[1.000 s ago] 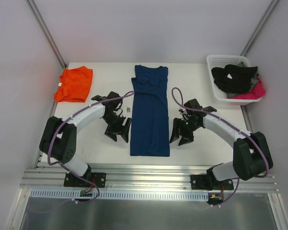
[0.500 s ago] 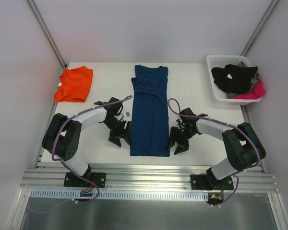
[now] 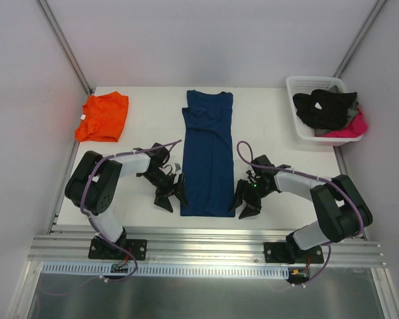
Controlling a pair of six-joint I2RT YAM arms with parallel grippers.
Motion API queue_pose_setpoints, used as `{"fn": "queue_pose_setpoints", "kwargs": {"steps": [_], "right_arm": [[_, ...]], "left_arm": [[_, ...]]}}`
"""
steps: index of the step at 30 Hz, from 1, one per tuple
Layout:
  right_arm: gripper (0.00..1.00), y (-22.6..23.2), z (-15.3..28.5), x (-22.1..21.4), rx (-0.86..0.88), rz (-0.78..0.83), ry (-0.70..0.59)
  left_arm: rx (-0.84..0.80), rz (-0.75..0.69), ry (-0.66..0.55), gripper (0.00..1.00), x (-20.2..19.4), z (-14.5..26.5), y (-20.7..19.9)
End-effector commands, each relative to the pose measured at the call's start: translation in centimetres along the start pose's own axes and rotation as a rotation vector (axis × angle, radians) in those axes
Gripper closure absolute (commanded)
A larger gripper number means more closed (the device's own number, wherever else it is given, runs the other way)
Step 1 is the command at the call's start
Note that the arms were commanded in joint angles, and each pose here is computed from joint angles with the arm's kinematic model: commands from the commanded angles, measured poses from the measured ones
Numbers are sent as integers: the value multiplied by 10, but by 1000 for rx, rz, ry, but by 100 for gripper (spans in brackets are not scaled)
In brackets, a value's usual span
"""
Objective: Fold and stack the t-shirts
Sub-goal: Fold the tshirt
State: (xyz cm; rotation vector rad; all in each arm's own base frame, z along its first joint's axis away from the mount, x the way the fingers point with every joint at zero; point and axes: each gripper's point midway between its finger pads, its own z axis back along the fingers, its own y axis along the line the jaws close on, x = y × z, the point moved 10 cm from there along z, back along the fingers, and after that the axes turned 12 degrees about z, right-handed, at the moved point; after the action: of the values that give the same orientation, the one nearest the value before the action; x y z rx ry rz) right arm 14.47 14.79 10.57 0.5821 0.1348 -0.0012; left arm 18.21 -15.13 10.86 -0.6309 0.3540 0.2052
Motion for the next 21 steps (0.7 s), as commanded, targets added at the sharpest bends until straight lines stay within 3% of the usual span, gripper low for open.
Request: {"fn": "queue_pose_setpoints", "kwargs": {"steps": [1,21], "right_arm": [[43,-6,-4,0,-27,-5,-53],[46,-5,-15,23,-15,-19,-116]], "left_arm": [[-40,45,14,28,-2,-3,5],[-80,90,-30,33,9,-18,11]]}}
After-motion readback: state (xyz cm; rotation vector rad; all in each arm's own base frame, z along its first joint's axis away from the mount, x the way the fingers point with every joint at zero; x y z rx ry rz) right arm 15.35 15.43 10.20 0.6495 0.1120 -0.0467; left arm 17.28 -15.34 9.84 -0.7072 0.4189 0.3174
